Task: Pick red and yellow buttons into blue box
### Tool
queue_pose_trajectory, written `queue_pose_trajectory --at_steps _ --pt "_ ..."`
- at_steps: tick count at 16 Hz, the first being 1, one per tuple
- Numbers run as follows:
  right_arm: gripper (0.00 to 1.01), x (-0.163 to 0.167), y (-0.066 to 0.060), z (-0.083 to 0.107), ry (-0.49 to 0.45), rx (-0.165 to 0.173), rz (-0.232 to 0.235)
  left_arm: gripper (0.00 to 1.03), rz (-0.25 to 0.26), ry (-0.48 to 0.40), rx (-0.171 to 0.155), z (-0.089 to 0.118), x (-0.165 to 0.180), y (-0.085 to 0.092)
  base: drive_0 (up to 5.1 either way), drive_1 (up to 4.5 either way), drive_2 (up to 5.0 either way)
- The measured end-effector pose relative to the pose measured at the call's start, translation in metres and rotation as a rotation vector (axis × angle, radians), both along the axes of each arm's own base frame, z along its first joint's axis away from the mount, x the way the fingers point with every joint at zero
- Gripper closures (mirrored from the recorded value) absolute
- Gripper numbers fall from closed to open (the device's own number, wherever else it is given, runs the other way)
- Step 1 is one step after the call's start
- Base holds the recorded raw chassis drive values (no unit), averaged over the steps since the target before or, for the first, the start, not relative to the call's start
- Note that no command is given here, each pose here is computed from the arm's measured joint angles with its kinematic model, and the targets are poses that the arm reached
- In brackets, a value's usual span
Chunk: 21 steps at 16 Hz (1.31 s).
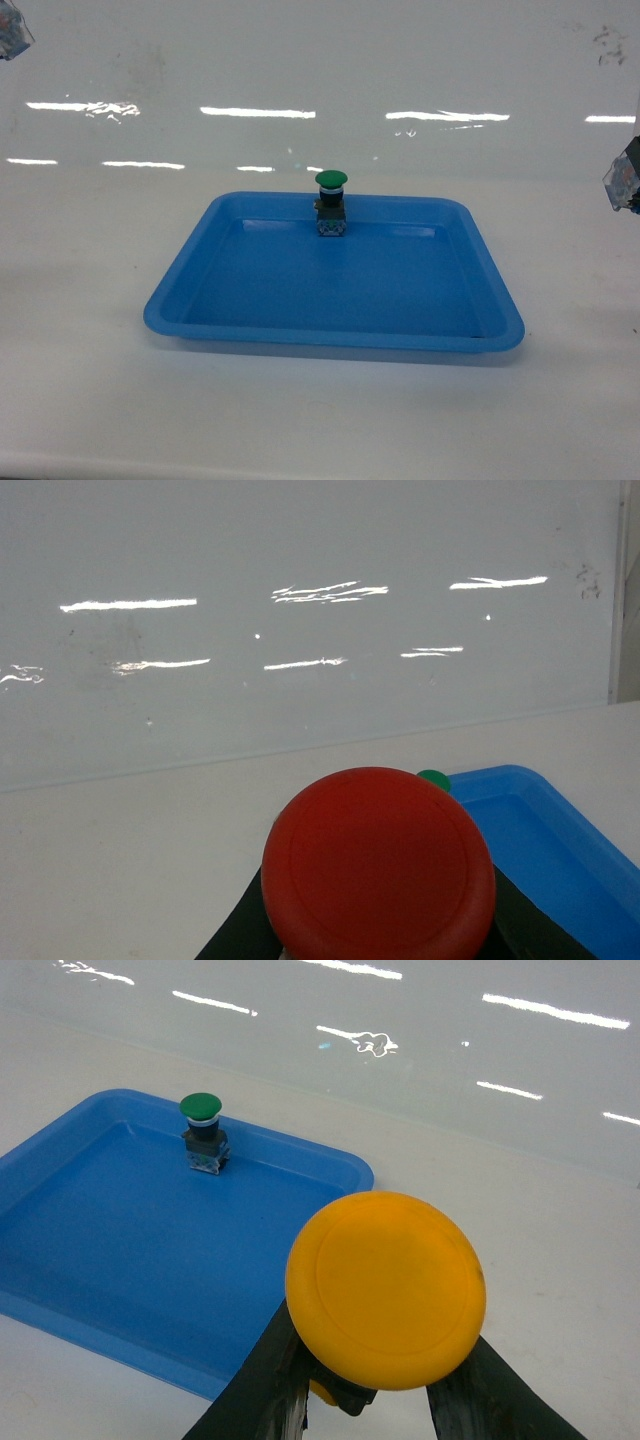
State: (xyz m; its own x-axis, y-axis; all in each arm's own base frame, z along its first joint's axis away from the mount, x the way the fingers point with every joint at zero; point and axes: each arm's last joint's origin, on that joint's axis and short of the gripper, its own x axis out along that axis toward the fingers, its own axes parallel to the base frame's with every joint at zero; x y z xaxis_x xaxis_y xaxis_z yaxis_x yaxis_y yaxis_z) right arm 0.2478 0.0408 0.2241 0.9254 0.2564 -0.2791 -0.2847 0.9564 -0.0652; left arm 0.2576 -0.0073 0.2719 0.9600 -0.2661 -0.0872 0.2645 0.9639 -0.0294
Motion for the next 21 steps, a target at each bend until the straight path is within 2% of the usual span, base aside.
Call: queue_pose_trajectory --at_steps 6,16,21 --pt "0.76 0.0000 0.0000 0.0000 0.000 0.000 0.000 0.78 0.000 0.000 0.000 0.0000 0.0000 0.0000 0.0 -0.61 0.6" --pt "0.76 0.0001 0.0000 -0.0001 0.000 0.000 0.000 0.78 0.000 0.007 0.000 -0.0018 0.0010 0.0000 0.0 -4.38 4.3" --pt "0.76 -0.0006 -0.0001 -0.0016 0.006 -0.001 0.000 0.78 0.002 0.011 0.000 -0.0025 0.0006 0.0005 3.3 -4.80 1.6"
